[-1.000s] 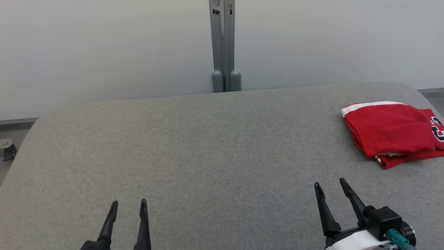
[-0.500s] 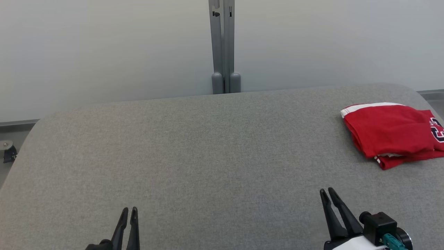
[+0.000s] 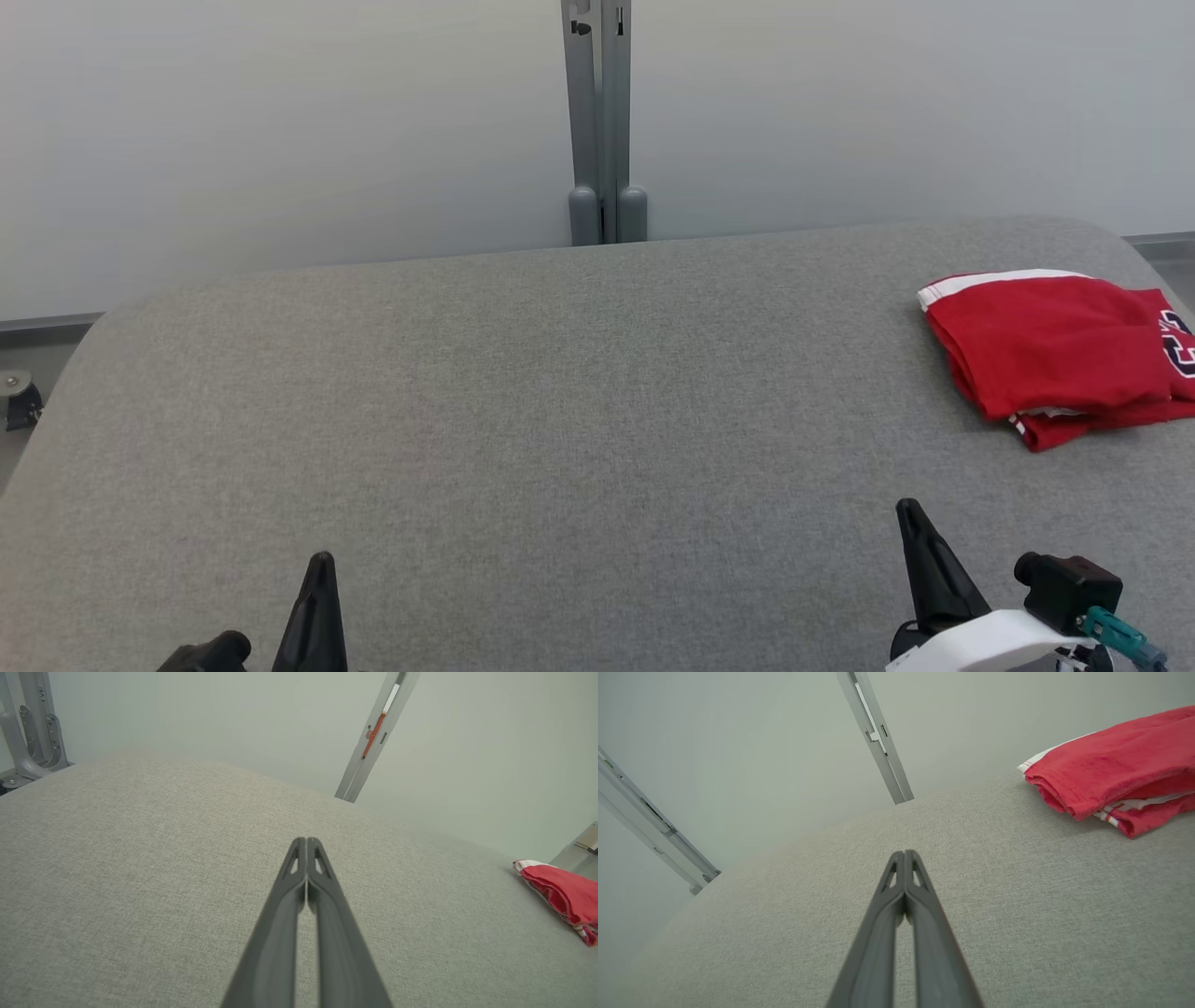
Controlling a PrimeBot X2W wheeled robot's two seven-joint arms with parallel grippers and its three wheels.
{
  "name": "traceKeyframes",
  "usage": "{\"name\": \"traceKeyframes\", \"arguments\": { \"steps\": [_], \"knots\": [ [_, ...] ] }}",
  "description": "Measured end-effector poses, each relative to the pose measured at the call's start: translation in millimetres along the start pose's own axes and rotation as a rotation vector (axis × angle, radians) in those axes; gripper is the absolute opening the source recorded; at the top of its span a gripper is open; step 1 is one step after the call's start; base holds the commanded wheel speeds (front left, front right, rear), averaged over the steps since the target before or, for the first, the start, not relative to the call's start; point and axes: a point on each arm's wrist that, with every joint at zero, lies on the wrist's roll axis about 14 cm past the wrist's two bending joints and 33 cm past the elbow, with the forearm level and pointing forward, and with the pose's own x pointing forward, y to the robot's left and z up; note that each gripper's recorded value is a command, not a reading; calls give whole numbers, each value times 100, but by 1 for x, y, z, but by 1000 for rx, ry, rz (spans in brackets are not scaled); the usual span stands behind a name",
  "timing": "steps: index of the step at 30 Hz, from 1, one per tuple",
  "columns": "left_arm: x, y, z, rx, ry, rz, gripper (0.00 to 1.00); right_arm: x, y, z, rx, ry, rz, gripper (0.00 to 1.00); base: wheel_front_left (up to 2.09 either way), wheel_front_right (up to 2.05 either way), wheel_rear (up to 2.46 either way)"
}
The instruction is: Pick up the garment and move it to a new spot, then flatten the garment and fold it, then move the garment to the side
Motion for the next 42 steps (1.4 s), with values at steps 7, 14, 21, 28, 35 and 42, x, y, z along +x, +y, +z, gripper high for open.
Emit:
{"name": "traceKeyframes", "arguments": {
  "steps": [7, 14, 21, 28, 35, 42],
  "knots": [
    [7, 5, 2, -117, 8, 20, 0, 5, -7, 3, 116, -3, -30, 0, 0, 0, 0],
    [13, 9, 4, -224, 13, 38, 0, 10, -13, 6, 225, -7, -53, 0, 0, 0, 0],
    [19, 12, 6, -323, 17, 49, 0, 15, -18, 9, 326, -12, -70, 0, 0, 0, 0],
    [25, 13, 9, -419, 19, 52, 0, 19, -22, 12, 419, -20, -84, 0, 0, 0, 0],
    [30, 16, 11, -504, 19, 56, 0, 23, -26, 14, 507, -26, -96, 0, 0, 0, 0],
    [34, 17, 13, -585, 20, 55, 0, 26, -30, 15, 588, -26, -107, 0, 0, 0, 0]
  ]
}}
